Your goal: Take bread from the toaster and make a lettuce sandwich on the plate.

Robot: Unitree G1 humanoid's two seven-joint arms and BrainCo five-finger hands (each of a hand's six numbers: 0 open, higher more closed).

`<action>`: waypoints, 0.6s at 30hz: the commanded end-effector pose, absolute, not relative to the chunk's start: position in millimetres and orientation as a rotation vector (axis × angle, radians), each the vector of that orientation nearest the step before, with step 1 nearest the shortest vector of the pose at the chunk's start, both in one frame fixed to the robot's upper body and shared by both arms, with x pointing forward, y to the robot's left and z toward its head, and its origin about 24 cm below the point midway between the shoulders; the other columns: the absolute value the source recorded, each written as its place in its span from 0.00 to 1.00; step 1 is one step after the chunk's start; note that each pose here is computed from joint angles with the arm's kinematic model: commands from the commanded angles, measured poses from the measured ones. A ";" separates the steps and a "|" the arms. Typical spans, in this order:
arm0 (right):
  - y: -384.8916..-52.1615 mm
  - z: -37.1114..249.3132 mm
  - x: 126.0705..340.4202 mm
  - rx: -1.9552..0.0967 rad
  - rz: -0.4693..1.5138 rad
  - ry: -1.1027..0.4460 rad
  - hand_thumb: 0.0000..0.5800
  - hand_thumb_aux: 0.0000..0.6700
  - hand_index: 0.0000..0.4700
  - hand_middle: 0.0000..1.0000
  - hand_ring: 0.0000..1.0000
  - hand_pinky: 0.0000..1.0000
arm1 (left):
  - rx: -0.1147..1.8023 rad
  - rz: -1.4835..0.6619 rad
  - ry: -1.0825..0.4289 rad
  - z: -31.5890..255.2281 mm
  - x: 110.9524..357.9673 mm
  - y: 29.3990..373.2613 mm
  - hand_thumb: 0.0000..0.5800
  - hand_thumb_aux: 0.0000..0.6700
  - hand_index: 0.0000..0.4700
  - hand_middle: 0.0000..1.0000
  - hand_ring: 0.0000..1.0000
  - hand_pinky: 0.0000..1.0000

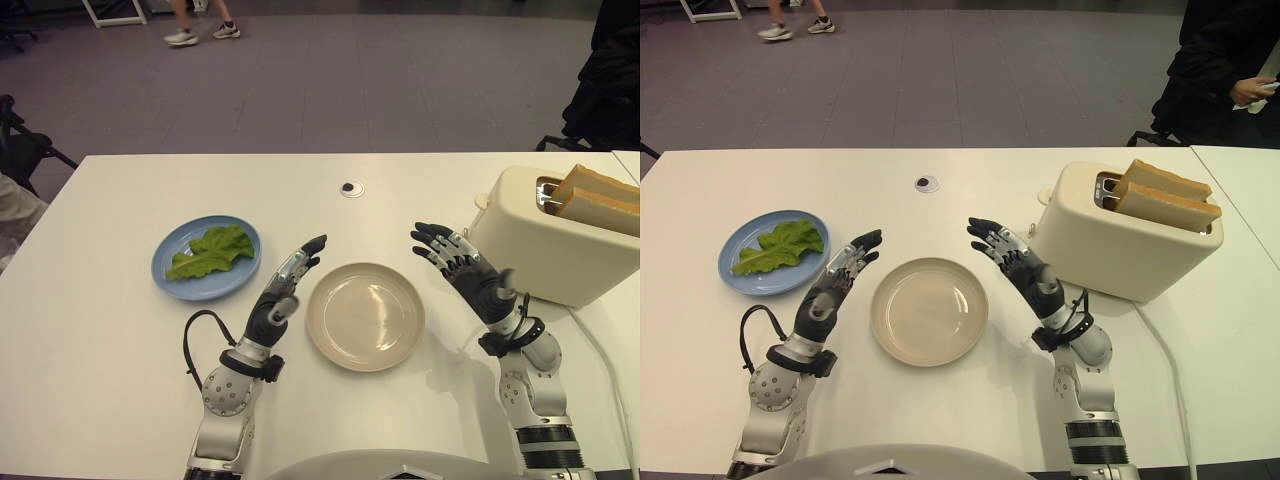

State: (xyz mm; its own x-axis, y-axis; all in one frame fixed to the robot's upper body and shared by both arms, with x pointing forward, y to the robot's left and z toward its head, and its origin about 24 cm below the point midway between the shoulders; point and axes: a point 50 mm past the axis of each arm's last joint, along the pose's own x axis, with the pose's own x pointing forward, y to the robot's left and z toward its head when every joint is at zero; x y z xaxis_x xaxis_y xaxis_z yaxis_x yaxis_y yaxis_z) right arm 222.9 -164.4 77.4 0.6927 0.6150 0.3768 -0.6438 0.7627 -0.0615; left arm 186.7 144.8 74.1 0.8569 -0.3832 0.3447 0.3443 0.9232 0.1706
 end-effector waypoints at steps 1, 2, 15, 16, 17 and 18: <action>-165.6 77.1 222.3 0.061 0.700 -0.385 0.00 0.00 0.00 0.00 0.00 0.00 | 0.102 -0.386 -0.372 73.1 184.7 145.1 0.00 0.00 0.00 0.00 0.00 0.00; -165.8 77.0 222.6 0.060 0.698 -0.384 0.00 0.00 0.00 0.00 0.00 0.00 | 0.103 -0.383 -0.371 73.0 184.9 145.3 0.00 0.00 0.00 0.00 0.00 0.00; -166.1 76.9 223.1 0.057 0.692 -0.383 0.00 0.00 0.00 0.00 0.00 0.00 | 0.105 -0.382 -0.367 72.7 185.0 145.7 0.00 0.00 0.00 0.00 0.00 0.00; -166.1 77.0 223.0 0.057 0.692 -0.383 0.00 0.00 0.00 0.00 0.00 0.00 | 0.105 -0.382 -0.367 72.7 184.9 145.7 0.00 0.00 0.00 0.00 0.00 0.00; -166.1 77.0 222.9 0.057 0.692 -0.383 0.00 0.00 0.00 0.00 0.00 0.00 | 0.105 -0.382 -0.367 72.7 184.8 145.7 0.00 0.00 0.00 0.00 0.00 0.00; -166.1 77.0 222.9 0.056 0.692 -0.383 0.00 0.00 0.00 0.00 0.00 0.00 | 0.105 -0.382 -0.367 72.7 184.8 145.7 0.00 0.00 0.00 0.00 0.00 0.00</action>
State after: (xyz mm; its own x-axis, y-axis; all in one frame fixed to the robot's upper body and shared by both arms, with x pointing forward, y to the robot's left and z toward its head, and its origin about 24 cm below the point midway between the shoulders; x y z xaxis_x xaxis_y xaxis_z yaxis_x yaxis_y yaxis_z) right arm 223.1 -164.4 77.1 0.6974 0.6155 0.3672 -0.6384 0.7663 -0.0723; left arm 186.5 145.1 74.2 0.8577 -0.3810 0.3453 0.3420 0.9241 0.1703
